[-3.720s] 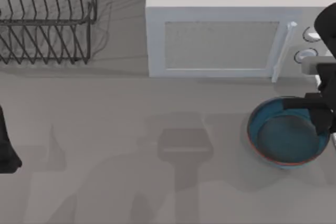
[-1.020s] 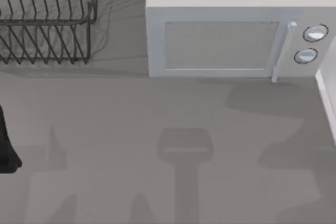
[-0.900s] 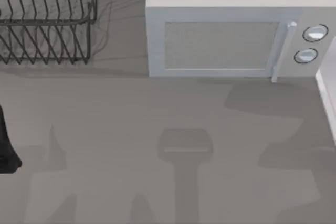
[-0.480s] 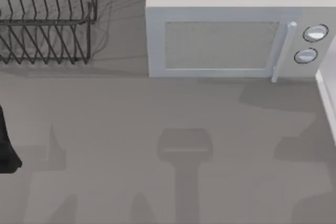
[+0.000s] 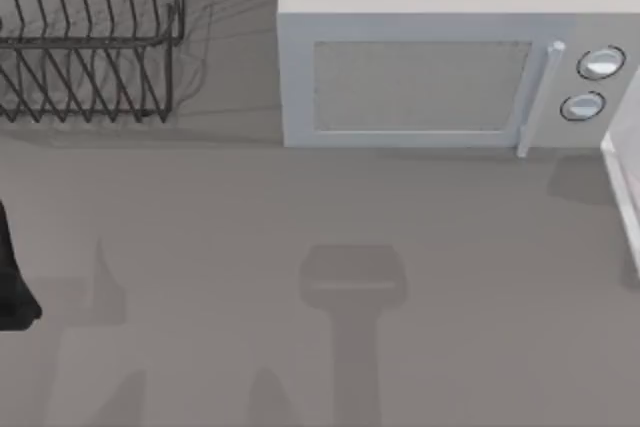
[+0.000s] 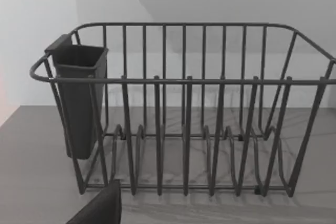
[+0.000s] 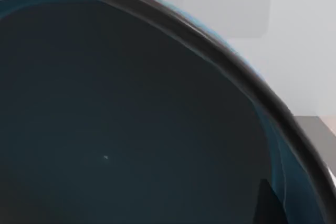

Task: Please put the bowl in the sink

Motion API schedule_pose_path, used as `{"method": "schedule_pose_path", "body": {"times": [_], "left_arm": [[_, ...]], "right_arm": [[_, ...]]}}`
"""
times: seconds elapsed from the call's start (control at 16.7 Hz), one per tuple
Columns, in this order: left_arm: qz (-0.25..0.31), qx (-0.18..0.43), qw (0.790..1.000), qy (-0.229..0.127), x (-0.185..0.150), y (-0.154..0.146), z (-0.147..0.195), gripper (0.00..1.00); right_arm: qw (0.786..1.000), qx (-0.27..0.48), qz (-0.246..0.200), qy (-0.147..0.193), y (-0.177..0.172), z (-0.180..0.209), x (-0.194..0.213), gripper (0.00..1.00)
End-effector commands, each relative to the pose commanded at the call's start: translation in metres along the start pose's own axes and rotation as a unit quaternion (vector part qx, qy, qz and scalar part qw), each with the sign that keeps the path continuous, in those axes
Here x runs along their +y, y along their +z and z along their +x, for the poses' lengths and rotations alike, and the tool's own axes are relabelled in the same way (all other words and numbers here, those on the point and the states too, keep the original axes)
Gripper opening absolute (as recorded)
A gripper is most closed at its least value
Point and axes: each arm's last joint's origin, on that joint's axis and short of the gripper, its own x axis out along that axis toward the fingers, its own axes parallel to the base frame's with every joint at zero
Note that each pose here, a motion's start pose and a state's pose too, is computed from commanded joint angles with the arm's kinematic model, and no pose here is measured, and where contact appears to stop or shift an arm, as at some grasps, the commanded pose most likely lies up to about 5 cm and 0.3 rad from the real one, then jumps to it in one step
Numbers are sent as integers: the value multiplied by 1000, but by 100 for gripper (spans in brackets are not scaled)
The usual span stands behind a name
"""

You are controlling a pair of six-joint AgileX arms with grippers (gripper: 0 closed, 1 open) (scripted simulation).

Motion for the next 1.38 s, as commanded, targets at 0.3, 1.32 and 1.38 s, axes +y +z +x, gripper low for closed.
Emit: {"method": "schedule_pose_path", "body": {"times": [0.3, 1.32, 1.38], "left_arm": [[0, 0, 1000, 0, 0, 0, 0, 100], [0, 0, 1000, 0, 0, 0, 0, 100], [0, 0, 1000, 0, 0, 0, 0, 100]], "right_arm": [[1000, 4, 3, 0, -28, -9, 7, 0], [1000, 4, 3, 0, -28, -9, 7, 98], [1000, 4, 3, 0, -28, -9, 7, 100]]}}
